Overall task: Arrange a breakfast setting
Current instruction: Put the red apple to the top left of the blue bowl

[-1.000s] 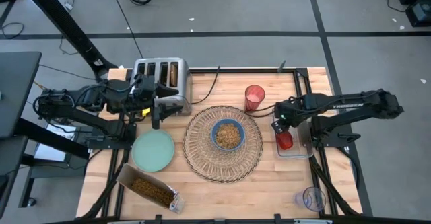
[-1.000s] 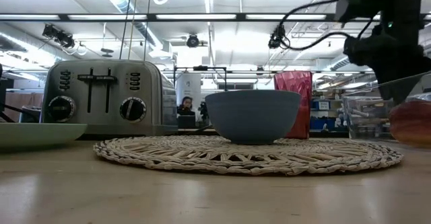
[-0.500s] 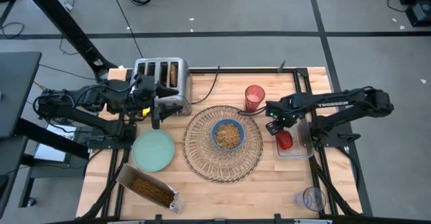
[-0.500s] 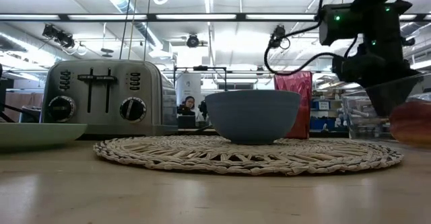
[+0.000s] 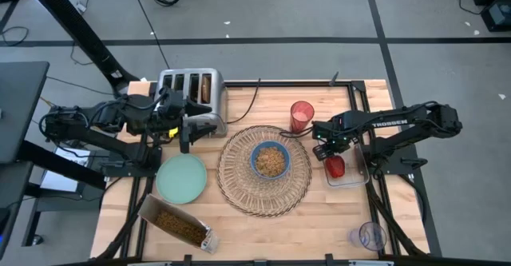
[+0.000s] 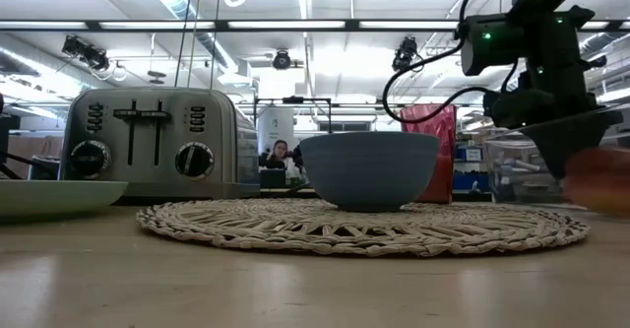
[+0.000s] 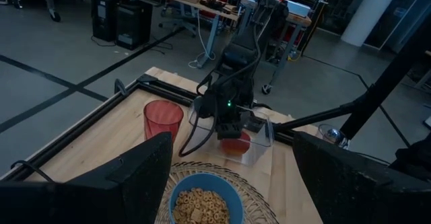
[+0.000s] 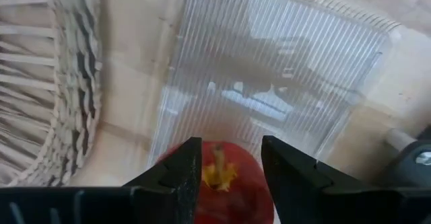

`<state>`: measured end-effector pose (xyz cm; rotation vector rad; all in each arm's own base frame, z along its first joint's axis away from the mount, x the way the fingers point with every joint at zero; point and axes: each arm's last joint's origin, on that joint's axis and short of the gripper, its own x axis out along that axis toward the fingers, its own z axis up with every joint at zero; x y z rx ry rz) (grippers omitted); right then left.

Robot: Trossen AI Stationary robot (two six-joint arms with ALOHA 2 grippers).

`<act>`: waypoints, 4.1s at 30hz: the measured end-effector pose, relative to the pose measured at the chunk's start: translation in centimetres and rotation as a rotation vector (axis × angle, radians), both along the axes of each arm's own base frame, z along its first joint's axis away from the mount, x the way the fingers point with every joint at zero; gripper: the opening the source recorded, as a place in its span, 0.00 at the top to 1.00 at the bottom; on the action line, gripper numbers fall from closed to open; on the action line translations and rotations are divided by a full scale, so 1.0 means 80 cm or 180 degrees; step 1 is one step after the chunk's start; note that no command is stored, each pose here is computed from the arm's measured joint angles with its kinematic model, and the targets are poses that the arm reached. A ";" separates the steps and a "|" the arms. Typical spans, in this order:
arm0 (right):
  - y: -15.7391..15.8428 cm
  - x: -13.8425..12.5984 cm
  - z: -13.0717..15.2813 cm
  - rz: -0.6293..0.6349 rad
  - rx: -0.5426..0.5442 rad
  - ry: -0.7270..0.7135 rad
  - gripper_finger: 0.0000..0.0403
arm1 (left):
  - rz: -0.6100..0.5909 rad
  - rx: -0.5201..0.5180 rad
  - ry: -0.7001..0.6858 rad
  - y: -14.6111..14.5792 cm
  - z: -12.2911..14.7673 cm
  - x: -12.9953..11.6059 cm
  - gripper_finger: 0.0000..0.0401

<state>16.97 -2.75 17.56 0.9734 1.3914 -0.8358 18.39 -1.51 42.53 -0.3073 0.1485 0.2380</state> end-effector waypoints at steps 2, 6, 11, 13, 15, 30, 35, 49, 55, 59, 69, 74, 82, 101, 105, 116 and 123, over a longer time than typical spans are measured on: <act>0.000 0.001 0.000 -0.0002 0.0044 -0.0026 0.61 | 0.0001 0.0000 0.0001 0.000 0.000 0.000 0.22; 0.001 0.001 0.000 0.0000 0.0067 -0.0038 0.63 | 0.0001 0.0000 0.0001 0.000 0.000 0.000 0.22; 0.002 -0.003 -0.012 -0.0081 0.0135 -0.0037 0.70 | 0.0001 0.0000 0.0001 0.000 0.000 0.000 0.22; 0.004 -0.007 -0.023 -0.0116 0.0247 -0.0076 0.73 | 0.0001 -0.0001 -0.0001 0.000 0.000 0.000 0.22; 0.006 -0.009 -0.029 -0.0145 0.0336 -0.0113 0.76 | 0.0000 -0.0001 0.0000 0.000 0.000 0.000 0.22; 0.006 -0.021 0.002 -0.0185 0.0164 -0.0370 0.98 | 0.0000 0.0001 0.0000 0.000 0.000 0.000 0.22; 0.007 -0.027 0.007 -0.0236 0.0167 -0.0392 0.95 | 0.0000 0.0000 -0.0002 0.000 0.000 0.000 0.22; 0.006 -0.027 -0.005 -0.0592 0.0087 0.0012 0.72 | 0.0001 -0.0001 -0.0008 0.000 0.000 0.000 0.22; 0.008 -0.026 -0.005 -0.0662 0.0311 0.0009 0.79 | 0.0000 0.0001 -0.0007 0.000 0.000 0.000 0.22; 0.009 -0.026 -0.005 -0.0664 0.0390 0.0005 0.84 | 0.0000 0.0006 -0.0003 0.000 0.000 0.000 0.22; 0.010 -0.026 -0.005 -0.0658 0.0494 0.0000 0.91 | -0.0001 0.0010 -0.0002 0.000 0.000 0.000 0.22; 0.009 -0.026 -0.005 -0.0639 0.0403 0.0000 0.94 | -0.0002 0.0010 -0.0002 0.000 0.000 0.000 0.22; 0.008 -0.029 0.003 -0.0561 0.0279 -0.0185 0.98 | -0.0003 0.0022 0.0000 0.000 0.000 0.000 0.22; 0.004 -0.047 0.055 -0.0399 -0.0591 -0.0851 0.98 | 0.0000 0.0002 -0.0047 0.000 0.002 0.000 0.22; 0.005 -0.054 0.068 -0.0252 -0.0663 -0.0978 0.98 | -0.0003 0.0019 -0.0092 0.000 0.004 0.000 0.22; 0.003 -0.060 0.167 0.0356 -0.1196 -0.1307 0.98 | 0.0055 0.0071 -0.0342 0.005 0.014 0.002 0.22; 0.001 -0.049 0.227 0.0767 -0.1391 -0.1694 0.98 | 0.0135 -0.0014 -0.0601 0.010 0.023 0.003 0.22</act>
